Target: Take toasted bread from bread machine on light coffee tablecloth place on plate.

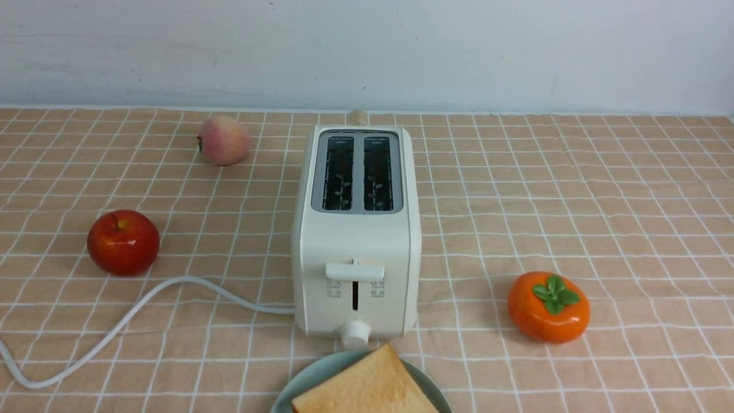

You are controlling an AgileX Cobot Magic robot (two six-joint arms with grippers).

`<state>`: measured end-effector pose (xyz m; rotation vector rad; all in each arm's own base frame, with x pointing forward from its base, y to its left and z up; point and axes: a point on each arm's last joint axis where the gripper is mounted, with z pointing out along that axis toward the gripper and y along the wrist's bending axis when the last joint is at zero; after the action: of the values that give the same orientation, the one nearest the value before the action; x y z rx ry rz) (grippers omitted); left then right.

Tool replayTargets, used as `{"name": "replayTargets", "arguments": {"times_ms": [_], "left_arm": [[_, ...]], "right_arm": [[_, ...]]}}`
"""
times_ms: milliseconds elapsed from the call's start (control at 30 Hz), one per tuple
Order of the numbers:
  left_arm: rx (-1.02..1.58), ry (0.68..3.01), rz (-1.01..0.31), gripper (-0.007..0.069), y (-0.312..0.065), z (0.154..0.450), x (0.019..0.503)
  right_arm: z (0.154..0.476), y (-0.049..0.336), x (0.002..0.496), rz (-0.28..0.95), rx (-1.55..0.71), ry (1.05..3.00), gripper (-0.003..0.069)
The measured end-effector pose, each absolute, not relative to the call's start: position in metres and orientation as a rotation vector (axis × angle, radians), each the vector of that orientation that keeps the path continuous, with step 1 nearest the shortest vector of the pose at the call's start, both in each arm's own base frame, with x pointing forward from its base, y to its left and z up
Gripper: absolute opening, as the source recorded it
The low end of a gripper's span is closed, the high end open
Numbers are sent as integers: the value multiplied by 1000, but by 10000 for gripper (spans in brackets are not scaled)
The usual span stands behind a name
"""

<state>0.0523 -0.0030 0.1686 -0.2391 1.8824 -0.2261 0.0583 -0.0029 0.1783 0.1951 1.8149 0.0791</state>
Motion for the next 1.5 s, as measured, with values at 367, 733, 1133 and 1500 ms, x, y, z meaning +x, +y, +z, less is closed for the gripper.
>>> {"name": "replayTargets", "arguments": {"times_ms": [367, 733, 1133, 1500], "left_arm": [[-240, 1885, -227, 19, -3, 168, 52], [-240, 1886, -227, 34, -3, 168, 52], [-240, 1886, -227, 47, -3, 168, 52], [-240, 1886, -227, 56, -3, 168, 52]], "right_arm": [[174, -2, 53, 85, 187, 1854, 149], [174, -2, 52, 85, 188, 1860, 165], [174, -2, 52, 85, 188, 1859, 181], [174, -2, 52, 85, 188, 1859, 191]]}}
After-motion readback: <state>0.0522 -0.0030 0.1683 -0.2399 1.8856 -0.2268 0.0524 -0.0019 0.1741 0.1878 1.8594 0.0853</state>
